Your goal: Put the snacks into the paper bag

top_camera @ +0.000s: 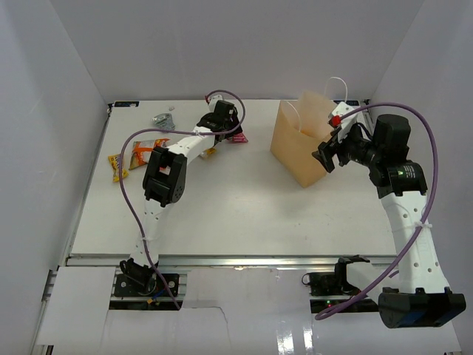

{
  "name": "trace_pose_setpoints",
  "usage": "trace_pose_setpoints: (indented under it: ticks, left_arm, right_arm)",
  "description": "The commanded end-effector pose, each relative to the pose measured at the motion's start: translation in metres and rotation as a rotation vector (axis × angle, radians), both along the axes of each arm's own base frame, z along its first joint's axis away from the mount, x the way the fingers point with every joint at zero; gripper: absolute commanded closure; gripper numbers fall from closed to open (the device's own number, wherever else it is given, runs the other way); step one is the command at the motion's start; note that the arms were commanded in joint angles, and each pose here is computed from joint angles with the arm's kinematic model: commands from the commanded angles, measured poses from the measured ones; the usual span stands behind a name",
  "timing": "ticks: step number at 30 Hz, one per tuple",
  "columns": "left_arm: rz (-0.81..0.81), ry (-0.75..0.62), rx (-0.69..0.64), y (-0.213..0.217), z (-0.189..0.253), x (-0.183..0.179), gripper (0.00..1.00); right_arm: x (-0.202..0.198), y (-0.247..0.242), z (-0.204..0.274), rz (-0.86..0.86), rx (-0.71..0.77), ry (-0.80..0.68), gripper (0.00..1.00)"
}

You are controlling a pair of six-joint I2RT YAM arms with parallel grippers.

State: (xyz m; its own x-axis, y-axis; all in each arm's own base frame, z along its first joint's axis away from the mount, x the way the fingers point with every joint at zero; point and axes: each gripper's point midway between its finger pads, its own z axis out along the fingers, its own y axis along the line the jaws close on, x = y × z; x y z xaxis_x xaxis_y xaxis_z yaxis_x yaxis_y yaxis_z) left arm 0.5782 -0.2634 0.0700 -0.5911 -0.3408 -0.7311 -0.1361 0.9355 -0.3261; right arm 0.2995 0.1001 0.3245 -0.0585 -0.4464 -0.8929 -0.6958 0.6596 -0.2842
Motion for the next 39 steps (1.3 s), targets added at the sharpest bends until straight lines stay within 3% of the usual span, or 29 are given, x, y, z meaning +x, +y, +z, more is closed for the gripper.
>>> trace_pose_setpoints:
  ticks: [1, 5, 9, 12, 16, 19, 20, 21, 23, 26, 32, 33, 35, 36, 39]
  left_arm:
    - [-0.104, -0.026, -0.008, -0.010, 0.016, 0.004, 0.25]
    - [-0.164, -0.011, -0.057, -0.021, 0.005, -0.002, 0.37]
    - [-0.195, -0.009, -0.085, -0.024, 0.003, -0.007, 0.57]
    - [-0.207, -0.021, -0.097, -0.022, 0.006, -0.010, 0.64]
    - [-0.229, -0.042, -0.132, -0.017, 0.018, -0.016, 0.84]
    - [-0.290, -0.068, -0.180, -0.018, 0.035, -0.034, 0.91]
    - [-0.324, -0.103, -0.212, -0.020, 0.058, -0.042, 0.93]
    - [-0.338, -0.066, -0.216, -0.015, 0.045, -0.058, 0.94]
    - [-0.388, -0.129, -0.263, -0.017, 0.064, -0.071, 0.96]
    - [-0.498, -0.143, -0.332, -0.017, 0.084, -0.120, 0.98]
    - [-0.734, -0.105, -0.451, -0.008, 0.090, -0.241, 0.99]
    - [-0.787, -0.157, -0.479, -0.008, 0.111, -0.262, 0.99]
    - [-0.814, -0.116, -0.519, -0.002, 0.096, -0.298, 0.99]
    - [-0.840, -0.129, -0.536, -0.004, 0.100, -0.311, 0.99]
    - [-0.909, -0.157, -0.597, -0.006, 0.112, -0.355, 0.99]
  right_arm:
    - [-0.007, 0.010, 0.006, 0.060, 0.039, -0.003, 0.16]
    - [-0.010, 0.018, 0.007, 0.106, 0.061, 0.011, 0.16]
    - [-0.027, 0.032, 0.008, 0.223, 0.086, 0.029, 0.17]
    - [-0.057, 0.052, 0.013, 0.403, 0.140, 0.049, 0.17]
    - [-0.077, 0.065, 0.006, 0.491, 0.195, 0.124, 0.20]
    - [-0.086, 0.071, -0.005, 0.512, 0.207, 0.183, 0.26]
    - [-0.088, 0.072, -0.008, 0.512, 0.202, 0.193, 0.27]
    - [-0.086, 0.072, -0.012, 0.495, 0.194, 0.207, 0.29]
    - [-0.088, 0.079, -0.021, 0.504, 0.178, 0.236, 0.32]
    - [-0.087, 0.089, -0.037, 0.482, 0.158, 0.287, 0.34]
    - [-0.083, 0.111, -0.077, 0.378, 0.181, 0.458, 0.36]
    - [-0.082, 0.116, -0.081, 0.362, 0.185, 0.476, 0.32]
    - [-0.076, 0.126, -0.087, 0.317, 0.236, 0.517, 0.03]
    - [-0.076, 0.133, -0.086, 0.324, 0.255, 0.531, 0.10]
    - [-0.071, 0.148, -0.082, 0.335, 0.324, 0.588, 0.10]
